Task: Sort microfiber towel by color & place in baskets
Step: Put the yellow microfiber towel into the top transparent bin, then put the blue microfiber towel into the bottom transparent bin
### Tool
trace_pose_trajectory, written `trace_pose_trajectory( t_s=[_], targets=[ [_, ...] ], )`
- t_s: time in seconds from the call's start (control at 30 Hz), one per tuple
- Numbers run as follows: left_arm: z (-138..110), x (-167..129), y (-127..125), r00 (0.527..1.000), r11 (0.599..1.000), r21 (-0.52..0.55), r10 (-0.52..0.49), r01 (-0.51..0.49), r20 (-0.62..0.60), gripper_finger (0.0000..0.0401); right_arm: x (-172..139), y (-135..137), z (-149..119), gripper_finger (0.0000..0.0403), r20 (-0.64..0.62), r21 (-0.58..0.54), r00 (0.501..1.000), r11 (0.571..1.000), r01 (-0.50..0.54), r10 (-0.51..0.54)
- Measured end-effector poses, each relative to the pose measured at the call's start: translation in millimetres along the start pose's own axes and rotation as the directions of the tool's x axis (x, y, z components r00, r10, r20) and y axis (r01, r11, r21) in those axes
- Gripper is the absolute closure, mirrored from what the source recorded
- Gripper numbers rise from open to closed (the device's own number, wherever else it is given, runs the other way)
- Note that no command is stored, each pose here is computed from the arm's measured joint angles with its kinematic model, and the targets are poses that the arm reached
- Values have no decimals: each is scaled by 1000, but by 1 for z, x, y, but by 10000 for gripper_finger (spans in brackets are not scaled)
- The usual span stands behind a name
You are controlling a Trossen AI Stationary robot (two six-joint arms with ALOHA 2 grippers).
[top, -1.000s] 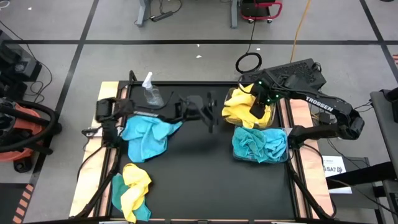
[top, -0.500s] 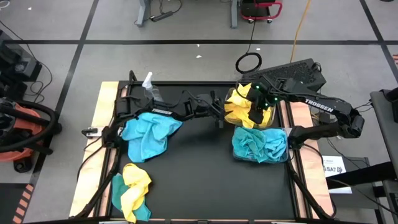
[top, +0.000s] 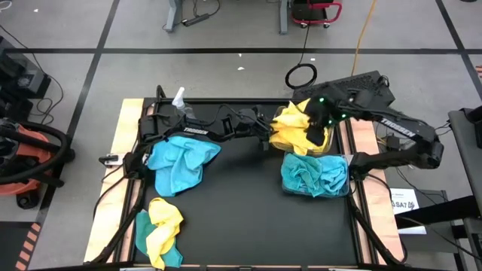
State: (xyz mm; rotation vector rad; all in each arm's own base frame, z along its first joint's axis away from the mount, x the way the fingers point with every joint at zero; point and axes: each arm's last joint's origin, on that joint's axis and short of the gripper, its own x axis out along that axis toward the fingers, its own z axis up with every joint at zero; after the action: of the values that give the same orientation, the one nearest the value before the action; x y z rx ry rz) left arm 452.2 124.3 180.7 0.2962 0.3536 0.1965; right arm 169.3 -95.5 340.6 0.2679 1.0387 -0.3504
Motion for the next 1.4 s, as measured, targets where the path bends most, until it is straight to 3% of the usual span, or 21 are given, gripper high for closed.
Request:
trace_pose_trajectory(
  t_s=[0.2,0.3,0.47,0.6,0.8,1.0,1.23,1.4],
  targets=[
    [0,0,-1,1000,1000,0,-17,17,1,214,-48,5,11,204,252,-21,968,1000,3,2],
    [0,0,-2,999,999,0,-45,45,12,214,-57,10,14,204,341,-48,938,998,-51,65],
    [4,-2,-9,996,996,4,-95,95,1,214,-49,21,18,204,371,-108,920,990,-93,127],
    [25,-17,-16,992,992,29,-125,124,5,214,-27,31,19,204,378,-171,909,978,-116,174],
    [75,-67,-24,985,979,113,-168,170,-29,214,6,44,11,204,353,-267,907,954,-137,229],
    [110,-143,-37,950,955,111,-250,273,-189,214,28,61,4,204,355,-339,887,925,-173,296],
    [115,-229,-61,826,931,12,-318,365,-466,214,45,87,1,204,450,-445,794,874,-196,408],
    [113,-272,-83,724,918,-101,-368,385,-583,214,54,108,4,204,483,-515,731,832,-208,482]
  ],
)
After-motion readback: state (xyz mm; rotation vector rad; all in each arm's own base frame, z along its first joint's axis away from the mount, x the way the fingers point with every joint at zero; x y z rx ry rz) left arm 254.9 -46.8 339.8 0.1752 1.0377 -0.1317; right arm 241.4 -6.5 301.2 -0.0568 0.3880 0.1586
